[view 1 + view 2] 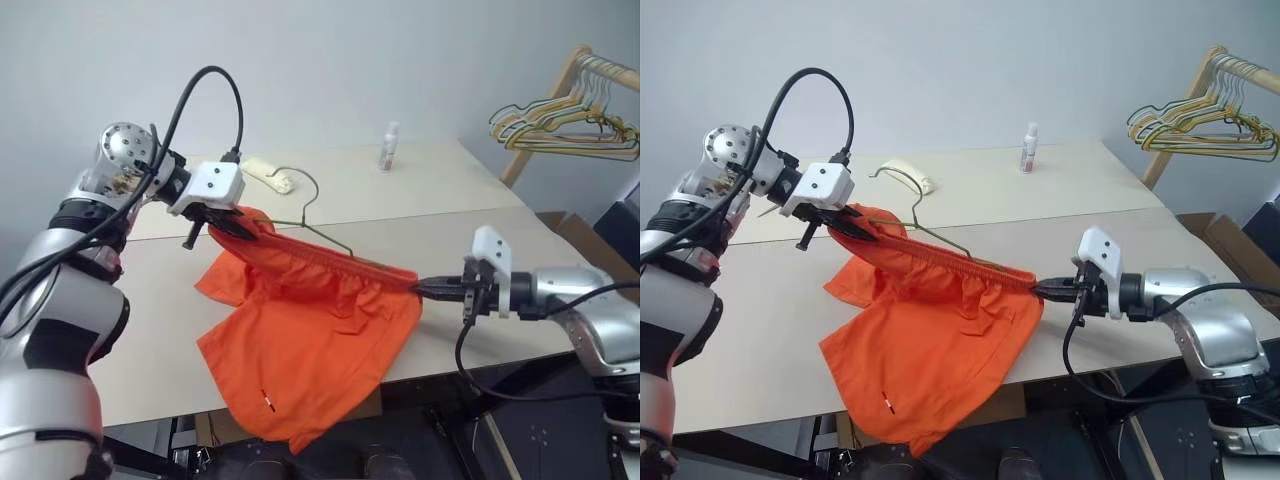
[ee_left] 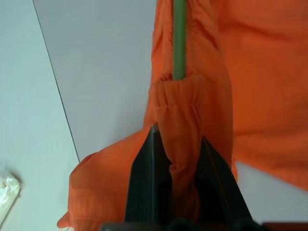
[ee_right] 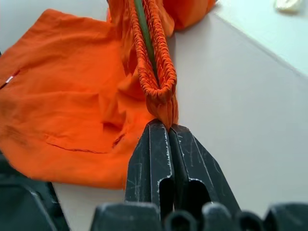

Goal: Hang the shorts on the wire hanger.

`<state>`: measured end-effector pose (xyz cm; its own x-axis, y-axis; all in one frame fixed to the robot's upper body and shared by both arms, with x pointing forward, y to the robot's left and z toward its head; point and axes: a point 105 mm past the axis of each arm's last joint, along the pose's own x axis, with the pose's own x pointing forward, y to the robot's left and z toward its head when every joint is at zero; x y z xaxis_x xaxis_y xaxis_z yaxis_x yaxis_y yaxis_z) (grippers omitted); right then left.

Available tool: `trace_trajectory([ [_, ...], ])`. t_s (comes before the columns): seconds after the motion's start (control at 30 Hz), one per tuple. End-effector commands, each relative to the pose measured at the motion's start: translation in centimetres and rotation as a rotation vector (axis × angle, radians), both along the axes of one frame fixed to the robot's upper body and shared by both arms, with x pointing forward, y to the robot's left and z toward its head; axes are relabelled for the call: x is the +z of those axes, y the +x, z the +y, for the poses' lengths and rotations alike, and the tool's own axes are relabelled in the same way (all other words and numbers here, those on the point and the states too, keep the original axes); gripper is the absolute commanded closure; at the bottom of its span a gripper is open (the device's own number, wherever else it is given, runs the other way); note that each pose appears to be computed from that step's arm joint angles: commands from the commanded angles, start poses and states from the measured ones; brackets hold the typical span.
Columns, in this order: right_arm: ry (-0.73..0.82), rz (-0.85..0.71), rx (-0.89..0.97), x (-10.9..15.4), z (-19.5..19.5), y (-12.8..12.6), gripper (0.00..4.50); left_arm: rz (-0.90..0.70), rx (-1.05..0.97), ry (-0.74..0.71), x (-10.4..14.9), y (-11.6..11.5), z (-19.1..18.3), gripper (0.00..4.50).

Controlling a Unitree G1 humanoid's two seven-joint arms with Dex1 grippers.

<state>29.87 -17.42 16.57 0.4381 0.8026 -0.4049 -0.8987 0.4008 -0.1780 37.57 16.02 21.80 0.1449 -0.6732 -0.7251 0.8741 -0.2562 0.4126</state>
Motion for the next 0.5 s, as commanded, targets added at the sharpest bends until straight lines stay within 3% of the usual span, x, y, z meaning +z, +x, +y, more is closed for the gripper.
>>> trace_trajectory([
  [0.03, -0.086, -0.072, -0.009, 1.9, -0.7, 0.5, 4.48, -0.101, 0.020, 0.016, 2.2, 0.7, 0.2, 4.50],
  [0.5, -0.177, -0.325, 0.059, 8.8, 2.7, 2.1, 4.48, -0.211, -0.015, -0.033, 3.9, 1.6, -2.7, 4.50],
])
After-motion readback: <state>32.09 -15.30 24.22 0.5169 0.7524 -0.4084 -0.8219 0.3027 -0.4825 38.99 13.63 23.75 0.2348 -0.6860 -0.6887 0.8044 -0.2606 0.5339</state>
